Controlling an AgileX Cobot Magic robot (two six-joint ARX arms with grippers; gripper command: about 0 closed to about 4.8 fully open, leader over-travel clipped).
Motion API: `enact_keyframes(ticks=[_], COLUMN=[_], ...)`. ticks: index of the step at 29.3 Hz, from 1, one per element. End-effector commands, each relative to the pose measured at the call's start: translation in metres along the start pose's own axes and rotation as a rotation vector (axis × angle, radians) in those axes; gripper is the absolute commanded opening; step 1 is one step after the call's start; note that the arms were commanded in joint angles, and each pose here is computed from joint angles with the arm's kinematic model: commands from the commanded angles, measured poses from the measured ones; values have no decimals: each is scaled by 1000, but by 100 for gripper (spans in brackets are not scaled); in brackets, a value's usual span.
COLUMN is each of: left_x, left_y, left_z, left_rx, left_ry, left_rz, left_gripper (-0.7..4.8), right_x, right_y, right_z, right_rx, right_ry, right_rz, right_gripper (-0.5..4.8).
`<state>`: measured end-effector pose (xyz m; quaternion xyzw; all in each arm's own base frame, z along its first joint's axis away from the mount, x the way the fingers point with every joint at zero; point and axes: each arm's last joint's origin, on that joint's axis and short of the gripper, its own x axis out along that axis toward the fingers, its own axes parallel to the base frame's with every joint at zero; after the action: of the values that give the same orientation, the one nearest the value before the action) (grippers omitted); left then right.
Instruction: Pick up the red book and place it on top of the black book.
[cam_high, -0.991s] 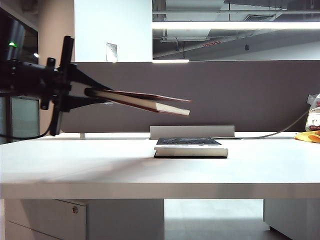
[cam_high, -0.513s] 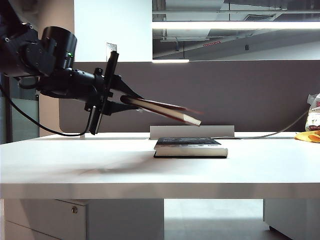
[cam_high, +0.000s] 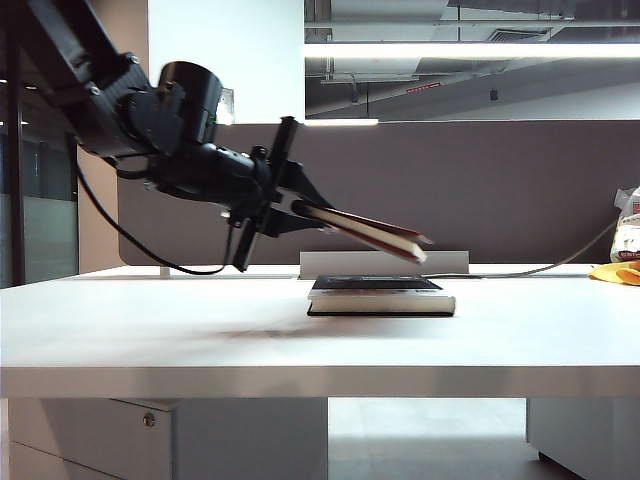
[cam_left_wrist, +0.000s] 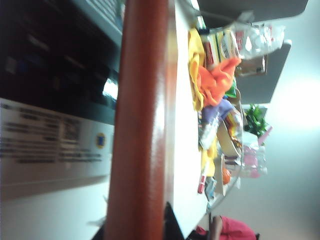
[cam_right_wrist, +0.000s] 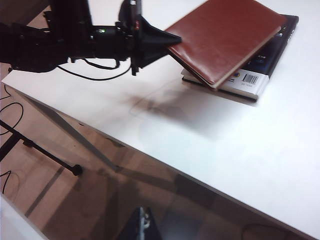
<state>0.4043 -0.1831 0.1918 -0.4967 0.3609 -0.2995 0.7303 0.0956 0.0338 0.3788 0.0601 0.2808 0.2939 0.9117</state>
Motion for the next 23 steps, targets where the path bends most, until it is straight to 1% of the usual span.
enact_keyframes(ticks=[1,6,10,12,17,20,23], left_x=[3,9,14,16,27,30,32], left_y=[-5,7,17,22,21,19,20], left_z=[9,9,7,7,14,18,19], left_rx=[1,-17,-49,-57,-61,-69,-78], left_ry=[-63,-62,-53,-58,-28,-54,-53], left_rz=[-50,-26,-14,-3,-18,4,21], left_gripper=[-6,-6,-6,-6,-6,-6,-6], right_x=[-1,0,8,10,19,33,39], right_y=[1,0,-3,-4,-7,-12,-15], right_z=[2,2,5,7,16,26,33], right_rx=[-10,-8,3,0,1,18,20], right_ry=[-15,-11,16,9,9,48,54], right_rz=[3,2,3,8,6,5,5], right_gripper=[-6,-6,-6,-6,-6,-6,-6])
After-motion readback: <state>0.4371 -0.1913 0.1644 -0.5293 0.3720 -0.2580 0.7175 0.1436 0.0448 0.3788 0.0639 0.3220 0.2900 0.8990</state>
